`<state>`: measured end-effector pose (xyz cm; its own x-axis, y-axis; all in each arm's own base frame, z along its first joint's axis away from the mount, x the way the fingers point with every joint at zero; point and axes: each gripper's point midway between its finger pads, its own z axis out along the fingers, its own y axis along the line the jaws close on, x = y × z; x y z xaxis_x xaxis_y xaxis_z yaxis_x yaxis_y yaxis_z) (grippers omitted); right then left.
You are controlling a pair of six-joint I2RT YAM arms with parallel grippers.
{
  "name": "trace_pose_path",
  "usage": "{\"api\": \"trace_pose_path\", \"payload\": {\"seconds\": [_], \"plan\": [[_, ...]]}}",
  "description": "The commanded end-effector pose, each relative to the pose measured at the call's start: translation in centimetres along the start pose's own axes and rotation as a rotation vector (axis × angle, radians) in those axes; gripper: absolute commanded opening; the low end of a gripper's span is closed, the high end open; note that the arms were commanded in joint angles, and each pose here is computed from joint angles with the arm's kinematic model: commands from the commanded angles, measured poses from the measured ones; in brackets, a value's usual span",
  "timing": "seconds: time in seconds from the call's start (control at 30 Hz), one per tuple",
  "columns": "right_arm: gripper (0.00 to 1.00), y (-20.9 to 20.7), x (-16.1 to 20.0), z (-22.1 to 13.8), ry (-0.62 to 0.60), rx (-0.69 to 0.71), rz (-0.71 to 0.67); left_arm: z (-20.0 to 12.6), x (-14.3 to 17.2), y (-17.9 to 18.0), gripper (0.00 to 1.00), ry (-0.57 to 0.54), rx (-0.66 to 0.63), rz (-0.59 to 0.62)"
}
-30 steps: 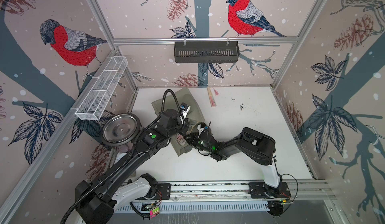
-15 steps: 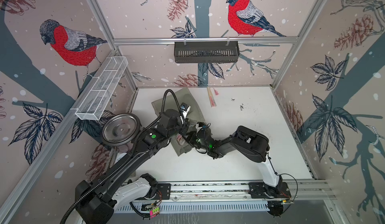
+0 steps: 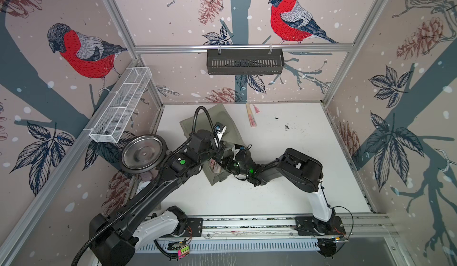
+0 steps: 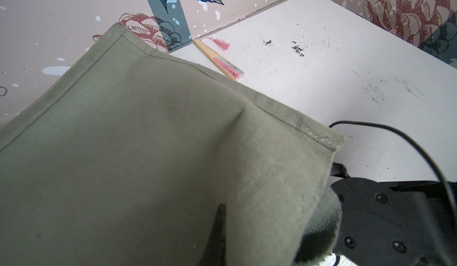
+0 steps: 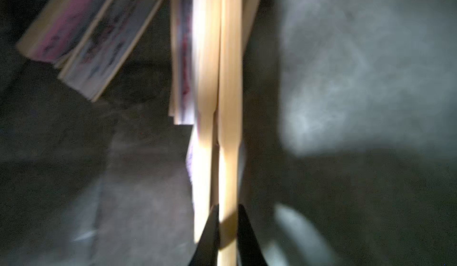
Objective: Take out the folding fans from the tote bags
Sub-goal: Pick up the folding fan from the canvas bag.
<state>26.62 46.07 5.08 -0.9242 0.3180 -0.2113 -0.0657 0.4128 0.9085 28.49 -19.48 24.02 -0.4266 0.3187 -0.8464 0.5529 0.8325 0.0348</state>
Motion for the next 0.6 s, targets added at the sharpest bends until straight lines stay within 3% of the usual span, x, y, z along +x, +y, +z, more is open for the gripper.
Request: {"api": "trace_pose_path", "payload": {"seconds": [0.0, 0.3, 0.43, 0.57], "plan": [[0.13, -0.1, 0.5, -1.0, 0.051, 0.034, -0.067, -0.1, -0.9, -0.2, 0.00, -0.039, 0.010, 0.009], [0.13, -3.2, 0.9, -4.3, 0.177, 0.256, -0.274, -0.2, -1.0, -0.1, 0.00, -0.040, 0.006, 0.010], [0.13, -5.5, 0.1, -5.0, 0.183, 0.435, -0.406, -0.4, -1.1, -0.2, 0.00, -0.045, 0.013, 0.012], [0.13, -5.1, 0.2, -5.2, 0.216, 0.445, -0.438, -0.2, -1.1, -0.3, 0.00, -0.041, 0.012, 0.012]]}}
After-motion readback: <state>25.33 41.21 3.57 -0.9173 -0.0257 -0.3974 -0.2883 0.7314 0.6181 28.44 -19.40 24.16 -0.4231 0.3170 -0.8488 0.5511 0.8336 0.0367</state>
